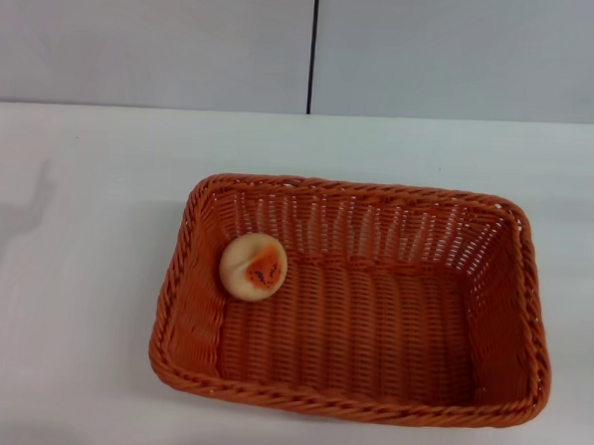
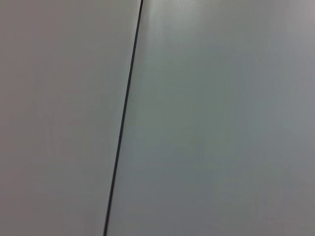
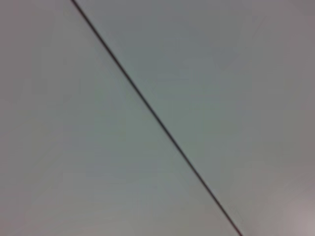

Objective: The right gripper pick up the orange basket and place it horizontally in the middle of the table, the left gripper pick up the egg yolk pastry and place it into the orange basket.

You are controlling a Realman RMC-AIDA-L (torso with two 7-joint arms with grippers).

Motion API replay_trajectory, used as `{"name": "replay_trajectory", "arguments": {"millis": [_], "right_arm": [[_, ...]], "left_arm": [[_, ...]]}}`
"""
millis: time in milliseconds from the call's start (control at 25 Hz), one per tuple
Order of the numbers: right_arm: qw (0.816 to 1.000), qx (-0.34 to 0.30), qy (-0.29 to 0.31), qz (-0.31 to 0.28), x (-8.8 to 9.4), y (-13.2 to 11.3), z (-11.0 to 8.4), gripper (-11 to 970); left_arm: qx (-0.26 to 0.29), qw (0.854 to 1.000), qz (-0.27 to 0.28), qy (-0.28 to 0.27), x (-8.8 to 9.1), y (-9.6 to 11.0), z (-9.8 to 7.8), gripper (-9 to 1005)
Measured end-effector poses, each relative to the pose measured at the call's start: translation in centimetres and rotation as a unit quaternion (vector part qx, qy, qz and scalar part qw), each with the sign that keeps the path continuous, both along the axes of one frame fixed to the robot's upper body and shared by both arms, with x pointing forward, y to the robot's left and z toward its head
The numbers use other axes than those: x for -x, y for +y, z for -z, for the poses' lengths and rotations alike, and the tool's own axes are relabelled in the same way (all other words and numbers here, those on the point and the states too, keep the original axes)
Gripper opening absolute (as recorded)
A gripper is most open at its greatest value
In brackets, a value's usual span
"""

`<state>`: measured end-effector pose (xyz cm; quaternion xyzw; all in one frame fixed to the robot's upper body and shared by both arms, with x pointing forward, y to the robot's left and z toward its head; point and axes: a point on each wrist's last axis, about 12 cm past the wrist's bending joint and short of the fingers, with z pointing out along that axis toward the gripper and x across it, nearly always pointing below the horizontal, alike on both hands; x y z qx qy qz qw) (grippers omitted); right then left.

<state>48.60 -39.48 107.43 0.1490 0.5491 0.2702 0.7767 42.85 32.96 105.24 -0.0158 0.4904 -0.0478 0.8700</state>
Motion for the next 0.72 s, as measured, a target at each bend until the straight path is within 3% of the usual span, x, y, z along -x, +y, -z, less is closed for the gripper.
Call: {"name": "replay_trajectory", "arguments": {"millis": [360, 720], "right_arm": [[0.997, 0.050, -0.009, 0.059, 0.4, -0.7, 0.1, 495], [0.977, 0.147, -0.025, 0.153, -0.6, -0.4, -0.2, 495]], "left_arm": [[0.002, 1.000, -0.021, -0.009, -0.5, 0.4, -0.3, 827], [0.009, 0.999, -0.044, -0.019, -1.6, 0.8, -0.8, 827]]}}
